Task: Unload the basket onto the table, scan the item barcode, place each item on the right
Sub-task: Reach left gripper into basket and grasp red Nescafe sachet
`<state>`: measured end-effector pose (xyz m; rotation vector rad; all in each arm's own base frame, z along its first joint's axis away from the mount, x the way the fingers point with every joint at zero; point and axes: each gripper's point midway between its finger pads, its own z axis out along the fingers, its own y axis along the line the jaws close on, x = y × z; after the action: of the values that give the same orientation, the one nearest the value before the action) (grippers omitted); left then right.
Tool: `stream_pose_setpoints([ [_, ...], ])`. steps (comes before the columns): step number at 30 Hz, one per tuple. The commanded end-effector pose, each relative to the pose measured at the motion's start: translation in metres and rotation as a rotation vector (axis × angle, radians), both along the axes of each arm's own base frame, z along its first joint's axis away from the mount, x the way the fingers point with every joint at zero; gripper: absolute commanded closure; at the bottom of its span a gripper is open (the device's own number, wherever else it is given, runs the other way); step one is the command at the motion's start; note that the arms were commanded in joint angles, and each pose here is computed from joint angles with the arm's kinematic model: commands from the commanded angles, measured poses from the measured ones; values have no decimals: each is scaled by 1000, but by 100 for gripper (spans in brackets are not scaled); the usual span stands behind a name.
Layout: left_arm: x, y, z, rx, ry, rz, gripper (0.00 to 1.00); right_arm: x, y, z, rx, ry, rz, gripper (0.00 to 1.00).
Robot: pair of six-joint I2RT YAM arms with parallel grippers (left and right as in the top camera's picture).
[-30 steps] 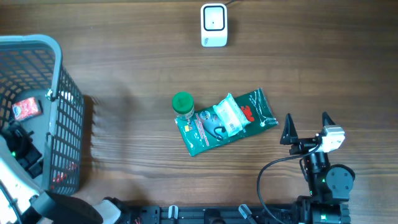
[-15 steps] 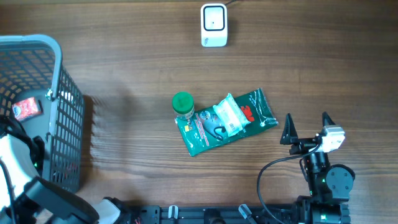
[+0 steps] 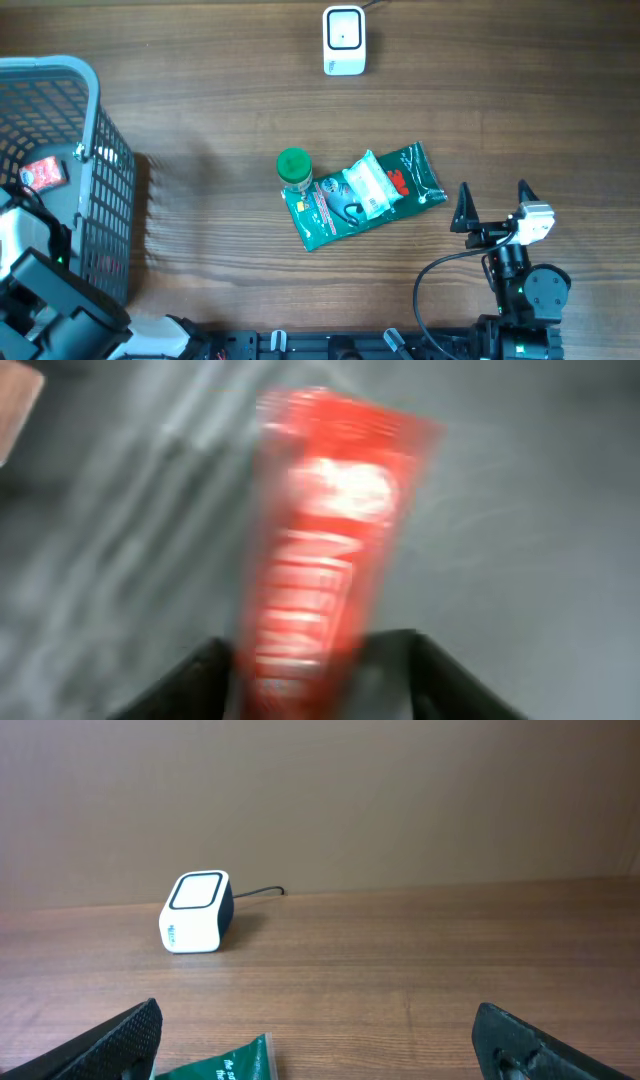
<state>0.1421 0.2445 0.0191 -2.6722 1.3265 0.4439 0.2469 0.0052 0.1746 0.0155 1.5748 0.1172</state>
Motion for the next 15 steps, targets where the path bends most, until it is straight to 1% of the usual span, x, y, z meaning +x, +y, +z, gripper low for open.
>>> stream_pose_setpoints([
  [1,-43,-48,-56,-154,124,-20,77,0,-1,1,-6,-6,-9,0],
  [3,-45,-52,-67,-151,114,-76,96,0,-1,1,-6,-6,-9,0],
  [5,-42,-56,-72,-168,82,-78,96,0,-1,1,-6,-6,-9,0],
  [8,-12,-48,-70,-179,-38,-175,96,0,-1,1,-7,-6,-9,0],
  [9,6,-40,-60,-173,-95,-240,96,0,-1,1,-6,-6,-9,0],
  [10,15,-35,-53,-162,-121,-271,96,0,-1,1,-6,-6,-9,0],
  [12,34,-19,-24,-111,-176,-327,96,0,-1,1,-6,-6,-9,0],
  [14,53,2,29,-11,-242,-348,96,0,-1,1,-6,-6,-9,0],
  [15,61,7,48,25,-276,-373,96,0,-1,1,-7,-6,-9,0],
])
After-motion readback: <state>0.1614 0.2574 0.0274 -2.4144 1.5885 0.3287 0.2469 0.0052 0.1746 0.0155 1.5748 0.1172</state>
